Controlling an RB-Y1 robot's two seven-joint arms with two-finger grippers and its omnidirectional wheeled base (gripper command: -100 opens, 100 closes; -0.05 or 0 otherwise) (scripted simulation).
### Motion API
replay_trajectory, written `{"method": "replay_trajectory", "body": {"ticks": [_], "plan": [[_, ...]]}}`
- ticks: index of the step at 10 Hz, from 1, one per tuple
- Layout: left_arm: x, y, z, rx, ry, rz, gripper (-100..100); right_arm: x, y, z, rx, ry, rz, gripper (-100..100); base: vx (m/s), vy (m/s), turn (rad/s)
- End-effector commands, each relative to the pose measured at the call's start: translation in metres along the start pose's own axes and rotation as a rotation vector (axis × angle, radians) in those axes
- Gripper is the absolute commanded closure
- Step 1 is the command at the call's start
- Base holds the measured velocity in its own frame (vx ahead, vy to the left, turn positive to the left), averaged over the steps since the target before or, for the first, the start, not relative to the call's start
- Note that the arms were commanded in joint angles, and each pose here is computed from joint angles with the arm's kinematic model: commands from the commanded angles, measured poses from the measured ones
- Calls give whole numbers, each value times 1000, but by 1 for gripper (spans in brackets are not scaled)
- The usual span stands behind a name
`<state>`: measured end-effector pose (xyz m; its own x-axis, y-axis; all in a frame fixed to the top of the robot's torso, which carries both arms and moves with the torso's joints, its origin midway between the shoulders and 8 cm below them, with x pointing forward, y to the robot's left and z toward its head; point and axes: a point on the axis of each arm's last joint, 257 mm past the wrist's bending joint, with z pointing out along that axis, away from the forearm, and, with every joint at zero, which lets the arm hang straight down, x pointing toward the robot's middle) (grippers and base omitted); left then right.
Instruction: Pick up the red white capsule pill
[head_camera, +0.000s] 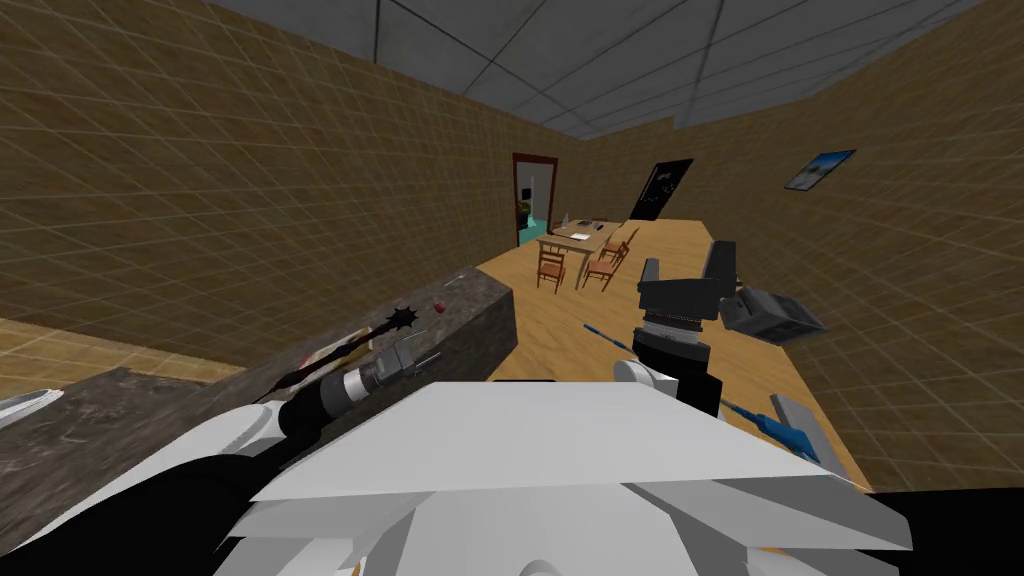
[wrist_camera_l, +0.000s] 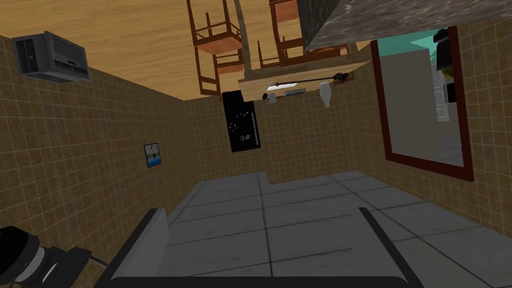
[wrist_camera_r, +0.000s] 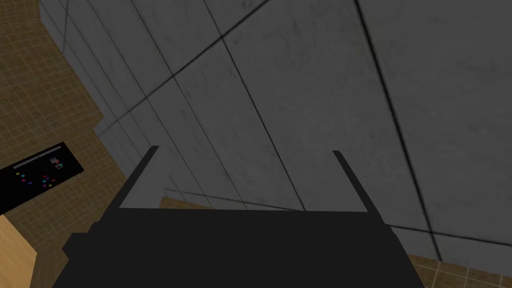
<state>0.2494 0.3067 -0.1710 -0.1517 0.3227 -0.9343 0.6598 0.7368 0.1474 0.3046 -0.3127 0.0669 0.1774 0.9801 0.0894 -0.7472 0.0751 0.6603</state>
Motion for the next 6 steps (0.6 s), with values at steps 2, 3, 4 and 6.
{"method": "replay_trajectory", "body": {"ticks": [2,3,4,6], "plan": [[27,-4,-11,35,117,66,-100,0,0,0,0,0,0,0,-2,23,-345],[45,-4,-22,63,190,92,-100,0,0,0,0,0,0,0,1,18,-414],[50,-5,-23,67,209,112,-100,0,0,0,0,0,0,0,1,25,-285],[73,-5,-36,102,298,155,-100,0,0,0,0,0,0,0,9,29,-328]]}}
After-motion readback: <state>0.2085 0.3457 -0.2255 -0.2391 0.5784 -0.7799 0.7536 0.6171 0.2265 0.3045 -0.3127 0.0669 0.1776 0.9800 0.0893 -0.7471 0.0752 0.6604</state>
